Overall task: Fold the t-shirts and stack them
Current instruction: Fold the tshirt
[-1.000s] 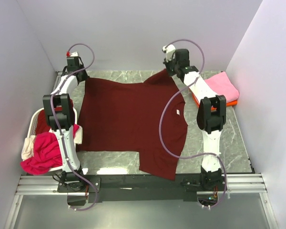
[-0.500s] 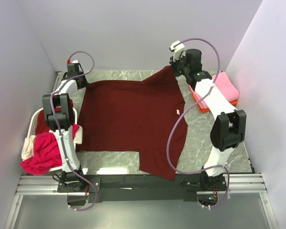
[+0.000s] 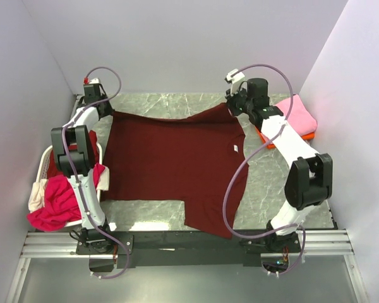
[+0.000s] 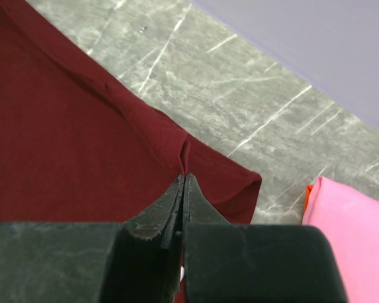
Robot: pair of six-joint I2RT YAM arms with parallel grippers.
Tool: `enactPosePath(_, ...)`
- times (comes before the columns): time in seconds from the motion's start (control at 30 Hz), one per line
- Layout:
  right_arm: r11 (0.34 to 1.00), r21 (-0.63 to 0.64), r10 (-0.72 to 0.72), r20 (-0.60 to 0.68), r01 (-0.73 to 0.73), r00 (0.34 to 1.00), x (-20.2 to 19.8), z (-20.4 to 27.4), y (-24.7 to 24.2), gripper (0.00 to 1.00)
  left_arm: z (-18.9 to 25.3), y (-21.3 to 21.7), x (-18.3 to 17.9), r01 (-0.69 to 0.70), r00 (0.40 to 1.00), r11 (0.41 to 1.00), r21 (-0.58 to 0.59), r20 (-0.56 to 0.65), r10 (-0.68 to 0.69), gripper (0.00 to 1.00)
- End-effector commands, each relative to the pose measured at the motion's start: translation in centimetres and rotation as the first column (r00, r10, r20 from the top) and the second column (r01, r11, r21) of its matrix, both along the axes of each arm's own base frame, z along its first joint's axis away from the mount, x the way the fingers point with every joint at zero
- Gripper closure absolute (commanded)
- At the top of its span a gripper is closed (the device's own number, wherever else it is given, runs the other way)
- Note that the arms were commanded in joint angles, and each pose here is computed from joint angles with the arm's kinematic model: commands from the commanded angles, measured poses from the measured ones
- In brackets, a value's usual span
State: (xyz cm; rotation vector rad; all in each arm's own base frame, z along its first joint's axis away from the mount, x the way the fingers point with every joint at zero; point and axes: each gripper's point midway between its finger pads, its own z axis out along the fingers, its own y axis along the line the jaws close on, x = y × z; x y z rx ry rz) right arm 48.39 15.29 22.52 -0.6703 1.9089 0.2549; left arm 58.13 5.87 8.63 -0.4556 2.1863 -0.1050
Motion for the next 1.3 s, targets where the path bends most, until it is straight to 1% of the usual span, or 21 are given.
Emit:
enactPosePath(0.0,0.998,0.048,0.029,0.124,-0.035,0.992,-1.4,5.3,0.7,1.0,5.3,0.4,0.7,0.007,0.993,1.0,0.019,0.121,-0.009,1.0)
enactPosePath(0.47,0.998,0.052,0.034,0.135,-0.042,0.99,-3.3,5.7,0.4,1.0,4.9,0.4,-2.0,-0.01,0.993,1.0,0.025,0.114,0.007,1.0)
enactPosePath(0.67,0.998,0.04,0.033,0.127,-0.038,0.991,-3.9,4.8,0.1,1.0,4.8,0.4,-2.8,-0.009,0.994,1.0,0.022,0.106,0.006,1.0)
enactPosePath(0.87,0.998,0.041,0.047,0.106,-0.052,0.993,-4.5,4.0,0.2,1.0,3.9,0.2,-3.7,-0.009,0.997,1.0,0.018,0.079,0.007,1.0)
enactPosePath(1.27,0.998,0.037,0.056,0.089,-0.06,0.994,-5.5,3.1,0.1,1.0,3.3,0.1,-4.1,-0.012,0.998,1.0,0.008,0.062,0.011,1.0)
